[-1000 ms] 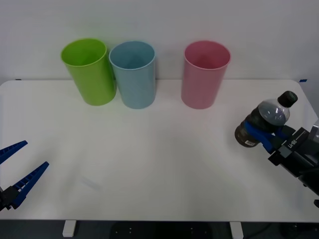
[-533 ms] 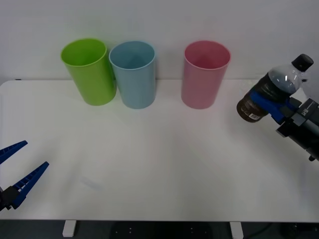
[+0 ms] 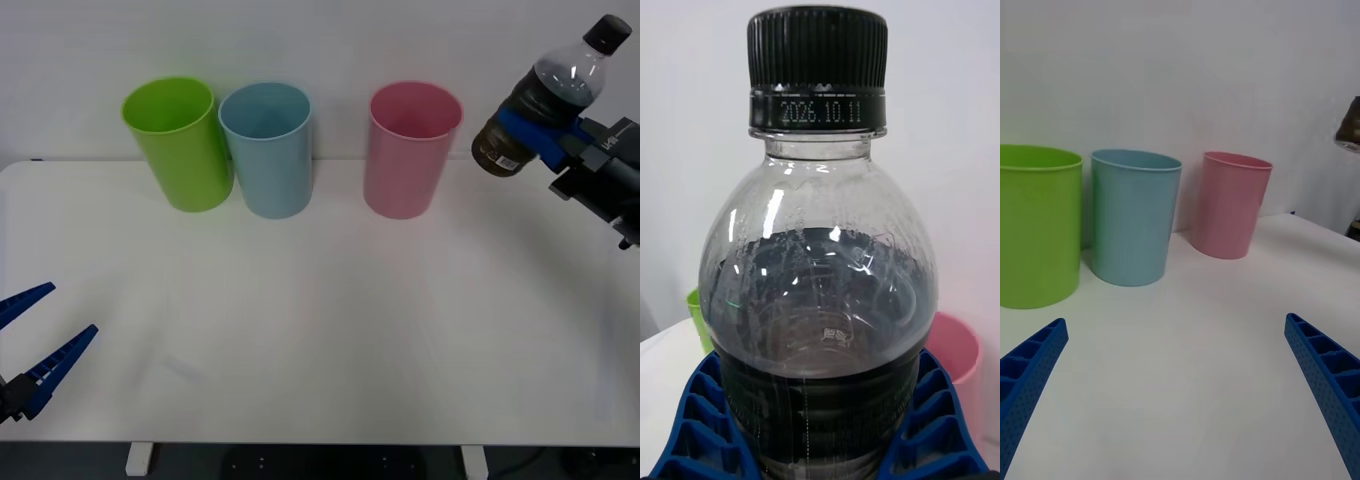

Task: Grasp the object on the table and drop it into the matching bin: aluminum can to the light blue bin, PET bottle to the pink bin.

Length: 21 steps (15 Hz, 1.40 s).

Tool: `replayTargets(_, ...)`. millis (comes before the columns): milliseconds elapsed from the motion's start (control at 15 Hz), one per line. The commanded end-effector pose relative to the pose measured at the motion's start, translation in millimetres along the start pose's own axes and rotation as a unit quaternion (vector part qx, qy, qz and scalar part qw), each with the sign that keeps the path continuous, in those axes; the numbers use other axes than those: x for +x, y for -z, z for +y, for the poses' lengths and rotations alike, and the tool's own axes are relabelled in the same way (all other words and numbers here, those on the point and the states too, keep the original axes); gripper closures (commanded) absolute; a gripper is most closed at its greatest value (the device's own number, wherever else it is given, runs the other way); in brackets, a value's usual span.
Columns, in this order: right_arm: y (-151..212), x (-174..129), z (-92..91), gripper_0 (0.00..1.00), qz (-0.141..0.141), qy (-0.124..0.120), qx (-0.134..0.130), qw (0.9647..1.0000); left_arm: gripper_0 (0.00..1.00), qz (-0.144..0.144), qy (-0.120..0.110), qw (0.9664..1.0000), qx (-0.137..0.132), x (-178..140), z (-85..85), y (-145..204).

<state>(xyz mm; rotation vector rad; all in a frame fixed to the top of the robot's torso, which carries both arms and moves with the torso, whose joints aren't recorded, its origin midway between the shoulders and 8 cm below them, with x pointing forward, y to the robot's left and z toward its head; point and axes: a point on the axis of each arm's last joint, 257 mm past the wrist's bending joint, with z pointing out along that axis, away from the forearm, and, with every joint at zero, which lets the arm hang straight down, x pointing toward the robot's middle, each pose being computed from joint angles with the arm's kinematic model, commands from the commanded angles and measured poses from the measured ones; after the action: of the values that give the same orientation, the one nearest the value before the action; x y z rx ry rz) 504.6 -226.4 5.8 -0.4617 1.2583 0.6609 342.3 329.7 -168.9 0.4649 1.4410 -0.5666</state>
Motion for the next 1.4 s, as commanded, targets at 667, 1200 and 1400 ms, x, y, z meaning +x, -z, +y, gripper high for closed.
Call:
replayTargets(667, -109.8, -2.0, -48.4, 1.00, 0.033, 0.042, 0.003, 0.9986, 0.00, 0.000, 0.000, 1.0000, 0.000, 0.0, 0.0, 0.0)
replayTargets(1200, -171.4, 27.4, -79.2, 1.00, 0.056, 0.047, 0.060, 0.9955, 0.00, 0.000, 0.000, 1.0000, 0.000, 0.0, 0.0, 0.0)
replayTargets(1400, -187.9, 33.4, -83.1, 1.00, 0.060, 0.047, 0.075, 0.9943, 0.00, 0.000, 0.000, 1.0000, 0.000, 0.0, 0.0, 0.0)
